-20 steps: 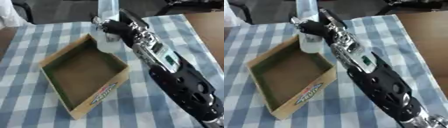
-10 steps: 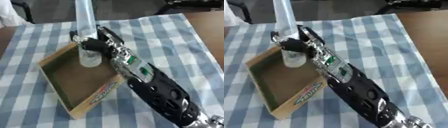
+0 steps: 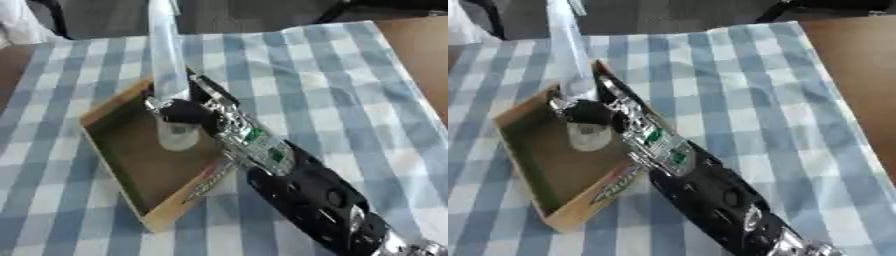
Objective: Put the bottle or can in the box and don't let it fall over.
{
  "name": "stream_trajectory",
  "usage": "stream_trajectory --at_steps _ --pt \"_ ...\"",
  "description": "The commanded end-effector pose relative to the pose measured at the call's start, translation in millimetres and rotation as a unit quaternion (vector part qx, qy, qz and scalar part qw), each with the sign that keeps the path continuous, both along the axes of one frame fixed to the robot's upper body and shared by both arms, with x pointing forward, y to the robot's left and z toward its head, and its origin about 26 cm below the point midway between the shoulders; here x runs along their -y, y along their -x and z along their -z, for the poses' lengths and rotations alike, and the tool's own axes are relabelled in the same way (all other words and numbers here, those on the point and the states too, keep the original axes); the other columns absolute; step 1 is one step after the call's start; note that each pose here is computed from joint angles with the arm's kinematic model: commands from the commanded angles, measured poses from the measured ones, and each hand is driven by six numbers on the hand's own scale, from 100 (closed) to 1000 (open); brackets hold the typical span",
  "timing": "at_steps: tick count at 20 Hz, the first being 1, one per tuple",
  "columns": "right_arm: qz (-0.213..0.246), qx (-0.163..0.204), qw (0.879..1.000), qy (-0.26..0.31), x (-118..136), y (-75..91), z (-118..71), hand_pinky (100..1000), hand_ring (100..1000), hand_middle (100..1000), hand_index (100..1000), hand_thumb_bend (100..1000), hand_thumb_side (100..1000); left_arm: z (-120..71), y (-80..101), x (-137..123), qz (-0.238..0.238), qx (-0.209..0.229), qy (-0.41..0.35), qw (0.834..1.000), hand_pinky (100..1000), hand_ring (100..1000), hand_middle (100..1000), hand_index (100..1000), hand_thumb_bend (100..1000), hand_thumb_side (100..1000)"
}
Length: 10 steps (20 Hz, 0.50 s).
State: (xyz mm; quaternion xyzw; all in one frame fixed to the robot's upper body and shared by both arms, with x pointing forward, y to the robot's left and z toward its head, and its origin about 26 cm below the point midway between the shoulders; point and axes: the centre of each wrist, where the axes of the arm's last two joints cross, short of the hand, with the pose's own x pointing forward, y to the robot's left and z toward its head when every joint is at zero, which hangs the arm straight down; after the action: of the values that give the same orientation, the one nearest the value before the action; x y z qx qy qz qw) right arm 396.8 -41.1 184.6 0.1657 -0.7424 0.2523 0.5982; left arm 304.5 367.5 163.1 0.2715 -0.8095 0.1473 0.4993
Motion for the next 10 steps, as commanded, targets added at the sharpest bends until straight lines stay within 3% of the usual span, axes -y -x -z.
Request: stream_trajectory --at_steps 1,10 --pt "-0.017 0.031 0.999 0.025 1.7 0.7 -12.4 1000 1000 889 915 304 254 -10.8 2.3 -4.9 -0.007 0.015 -0.009 1.000 926 856 779 786 505 255" --pt "-0.010 0.064 0.996 0.067 9.1 1.4 -25.5 1000 1000 907 945 336 291 -10.1 2.7 -6.0 -0.008 0.012 -0.011 1.000 926 855 778 786 505 256"
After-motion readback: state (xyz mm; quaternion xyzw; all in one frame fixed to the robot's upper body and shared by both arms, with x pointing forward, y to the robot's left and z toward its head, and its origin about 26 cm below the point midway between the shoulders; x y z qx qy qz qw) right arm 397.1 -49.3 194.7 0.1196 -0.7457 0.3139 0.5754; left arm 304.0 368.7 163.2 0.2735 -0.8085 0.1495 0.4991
